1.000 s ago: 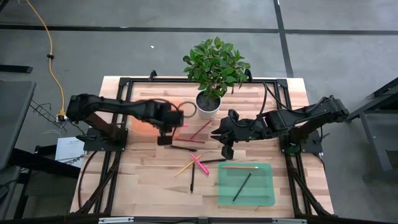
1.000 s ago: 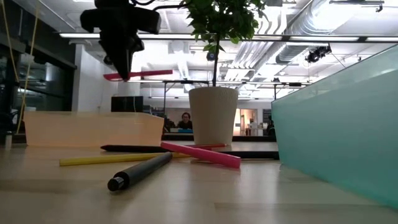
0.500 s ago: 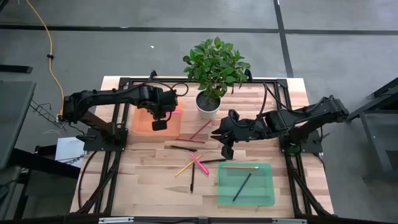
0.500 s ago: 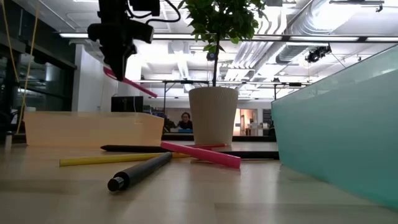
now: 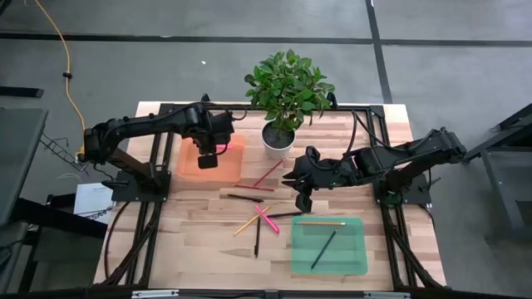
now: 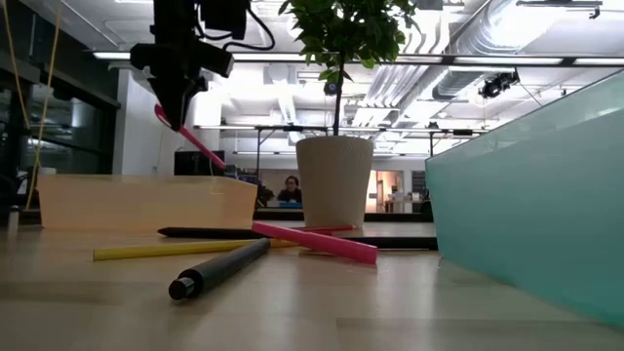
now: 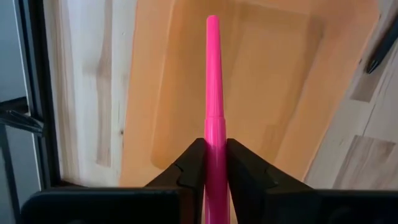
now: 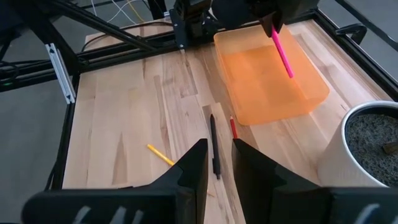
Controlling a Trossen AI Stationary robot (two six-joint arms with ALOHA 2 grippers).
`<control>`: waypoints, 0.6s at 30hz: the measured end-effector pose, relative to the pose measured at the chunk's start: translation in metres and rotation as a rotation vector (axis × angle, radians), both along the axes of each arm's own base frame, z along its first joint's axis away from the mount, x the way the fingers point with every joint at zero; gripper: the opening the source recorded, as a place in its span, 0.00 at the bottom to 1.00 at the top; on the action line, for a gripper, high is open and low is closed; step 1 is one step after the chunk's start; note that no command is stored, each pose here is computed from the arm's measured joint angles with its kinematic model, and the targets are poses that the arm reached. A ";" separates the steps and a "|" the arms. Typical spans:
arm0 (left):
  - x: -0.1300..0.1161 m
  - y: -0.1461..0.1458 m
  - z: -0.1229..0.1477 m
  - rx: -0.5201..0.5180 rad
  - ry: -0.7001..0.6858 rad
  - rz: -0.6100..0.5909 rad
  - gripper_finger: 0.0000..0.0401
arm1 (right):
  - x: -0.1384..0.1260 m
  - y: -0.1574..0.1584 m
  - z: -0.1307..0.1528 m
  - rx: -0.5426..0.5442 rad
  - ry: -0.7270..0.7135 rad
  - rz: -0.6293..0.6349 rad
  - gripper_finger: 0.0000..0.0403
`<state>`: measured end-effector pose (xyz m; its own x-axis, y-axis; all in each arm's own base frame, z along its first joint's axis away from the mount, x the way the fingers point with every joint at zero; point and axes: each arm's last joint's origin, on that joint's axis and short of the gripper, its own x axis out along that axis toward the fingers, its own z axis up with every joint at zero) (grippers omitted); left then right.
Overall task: Sort pens & pencils
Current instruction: Put the left pink pen into the orange bin, then put the top black pen into the orange bin
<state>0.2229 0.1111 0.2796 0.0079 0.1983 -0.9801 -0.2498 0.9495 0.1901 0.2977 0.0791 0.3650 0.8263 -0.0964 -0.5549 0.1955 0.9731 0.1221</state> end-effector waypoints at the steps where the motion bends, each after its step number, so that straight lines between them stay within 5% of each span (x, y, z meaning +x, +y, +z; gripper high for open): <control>1: 0.000 0.001 0.000 -0.003 -0.001 0.000 0.11 | 0.000 0.000 0.000 -0.003 -0.001 -0.004 0.16; 18: -0.003 0.003 -0.001 -0.064 -0.013 0.011 0.23 | 0.000 0.000 0.000 -0.003 -0.004 -0.015 0.16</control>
